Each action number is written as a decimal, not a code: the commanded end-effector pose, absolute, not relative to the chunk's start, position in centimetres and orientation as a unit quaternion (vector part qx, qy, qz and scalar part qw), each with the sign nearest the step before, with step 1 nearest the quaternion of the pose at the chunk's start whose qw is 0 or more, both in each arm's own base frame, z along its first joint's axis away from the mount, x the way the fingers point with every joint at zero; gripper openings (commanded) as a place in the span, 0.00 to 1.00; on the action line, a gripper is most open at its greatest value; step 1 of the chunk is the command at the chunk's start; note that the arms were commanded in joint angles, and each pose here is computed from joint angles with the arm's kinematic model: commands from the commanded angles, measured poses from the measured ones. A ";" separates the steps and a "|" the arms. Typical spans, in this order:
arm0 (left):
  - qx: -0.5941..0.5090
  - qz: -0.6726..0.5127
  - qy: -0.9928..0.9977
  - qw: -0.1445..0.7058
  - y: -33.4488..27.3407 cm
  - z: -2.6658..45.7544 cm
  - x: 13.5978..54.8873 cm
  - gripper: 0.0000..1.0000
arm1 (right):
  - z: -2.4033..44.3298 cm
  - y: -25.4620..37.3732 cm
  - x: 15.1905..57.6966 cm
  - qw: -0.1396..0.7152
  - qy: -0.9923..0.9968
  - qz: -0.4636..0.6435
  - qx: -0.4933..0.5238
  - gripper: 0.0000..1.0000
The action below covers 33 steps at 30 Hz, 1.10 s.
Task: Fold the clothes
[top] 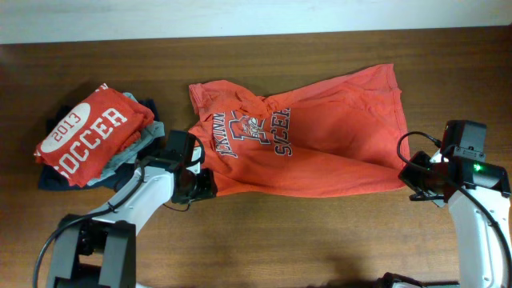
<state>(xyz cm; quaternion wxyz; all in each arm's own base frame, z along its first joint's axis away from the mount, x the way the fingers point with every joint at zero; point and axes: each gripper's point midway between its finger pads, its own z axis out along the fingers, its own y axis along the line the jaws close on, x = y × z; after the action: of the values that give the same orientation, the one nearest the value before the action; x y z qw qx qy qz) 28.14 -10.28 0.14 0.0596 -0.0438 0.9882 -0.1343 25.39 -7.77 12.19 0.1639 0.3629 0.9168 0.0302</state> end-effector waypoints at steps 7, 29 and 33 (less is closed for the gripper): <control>-0.045 -0.147 0.988 0.014 -10.6 -1.3 26.3 0.08 | 12.5 -7.8 25.7 0.170 0.918 0.030 0.357 0.04; -0.007 -0.047 0.984 0.172 -6.5 19.3 28.8 0.06 | 14.7 -7.8 25.7 0.197 0.919 0.028 0.341 0.04; -0.008 -0.044 0.980 0.196 -6.2 20.7 28.6 0.10 | 14.9 -7.8 25.7 0.201 0.918 0.028 0.341 0.04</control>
<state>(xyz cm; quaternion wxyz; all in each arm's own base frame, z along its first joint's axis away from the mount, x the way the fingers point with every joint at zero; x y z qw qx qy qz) 28.56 -7.44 20.11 0.1808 -0.0089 0.9805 -0.0770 25.20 -7.69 13.51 0.1782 0.3496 0.9193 0.0290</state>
